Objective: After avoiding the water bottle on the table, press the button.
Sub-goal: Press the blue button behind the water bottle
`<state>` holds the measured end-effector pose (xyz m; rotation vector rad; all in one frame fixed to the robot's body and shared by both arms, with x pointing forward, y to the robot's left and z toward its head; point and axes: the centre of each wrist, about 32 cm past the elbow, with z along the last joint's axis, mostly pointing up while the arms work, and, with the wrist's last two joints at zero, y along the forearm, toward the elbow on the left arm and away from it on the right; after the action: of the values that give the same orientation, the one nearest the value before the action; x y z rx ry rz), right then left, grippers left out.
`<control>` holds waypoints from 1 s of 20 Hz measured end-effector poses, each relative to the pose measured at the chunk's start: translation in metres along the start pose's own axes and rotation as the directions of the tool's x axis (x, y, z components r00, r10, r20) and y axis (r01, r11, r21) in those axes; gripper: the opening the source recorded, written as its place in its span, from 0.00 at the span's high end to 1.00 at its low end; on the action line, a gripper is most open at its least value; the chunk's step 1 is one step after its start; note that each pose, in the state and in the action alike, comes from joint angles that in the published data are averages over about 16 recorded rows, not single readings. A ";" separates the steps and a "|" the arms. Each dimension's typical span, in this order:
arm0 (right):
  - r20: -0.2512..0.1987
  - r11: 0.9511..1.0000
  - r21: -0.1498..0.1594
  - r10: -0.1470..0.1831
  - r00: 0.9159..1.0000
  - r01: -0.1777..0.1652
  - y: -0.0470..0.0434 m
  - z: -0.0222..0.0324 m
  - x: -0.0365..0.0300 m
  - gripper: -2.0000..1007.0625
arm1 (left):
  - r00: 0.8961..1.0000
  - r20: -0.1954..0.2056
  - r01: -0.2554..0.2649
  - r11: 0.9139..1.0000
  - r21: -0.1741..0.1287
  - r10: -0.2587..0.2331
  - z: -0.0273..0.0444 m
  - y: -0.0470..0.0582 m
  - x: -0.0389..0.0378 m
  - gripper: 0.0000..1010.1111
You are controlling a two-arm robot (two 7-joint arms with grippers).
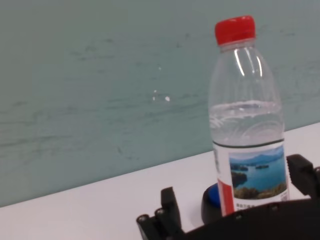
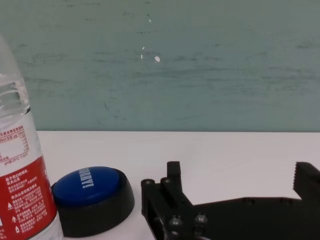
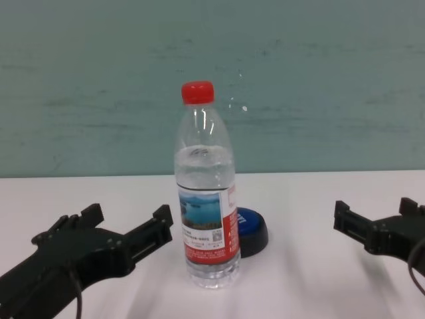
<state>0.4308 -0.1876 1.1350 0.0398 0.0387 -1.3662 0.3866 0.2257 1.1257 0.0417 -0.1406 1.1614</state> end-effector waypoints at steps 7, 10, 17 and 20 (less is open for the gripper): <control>0.000 1.000 0.000 0.000 1.000 0.000 0.0000 0.0000 0.0000 0.00 | 1.000 -0.001 -0.001 1.000 0.002 0.001 -0.0007 -0.002 -0.0009 0.00; 0.000 1.000 0.000 0.000 1.000 0.000 0.0000 0.0000 0.0000 0.00 | 1.000 -0.003 -0.003 1.000 0.001 0.003 -0.0007 -0.002 -0.0006 0.00; 0.000 1.000 0.000 0.000 1.000 0.000 0.0000 0.0000 0.0000 0.00 | 1.000 -0.007 -0.009 1.000 -0.003 0.009 0.0000 -0.002 0.0019 0.00; 0.000 1.000 0.000 0.000 1.000 0.000 0.0000 0.0000 0.0000 0.00 | 1.000 -0.008 -0.012 1.000 -0.004 0.012 0.0006 -0.001 0.0036 0.00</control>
<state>0.4308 -0.1876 1.1350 0.0397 0.0386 -1.3662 0.3889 0.2285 1.1268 0.0327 -0.1357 1.1731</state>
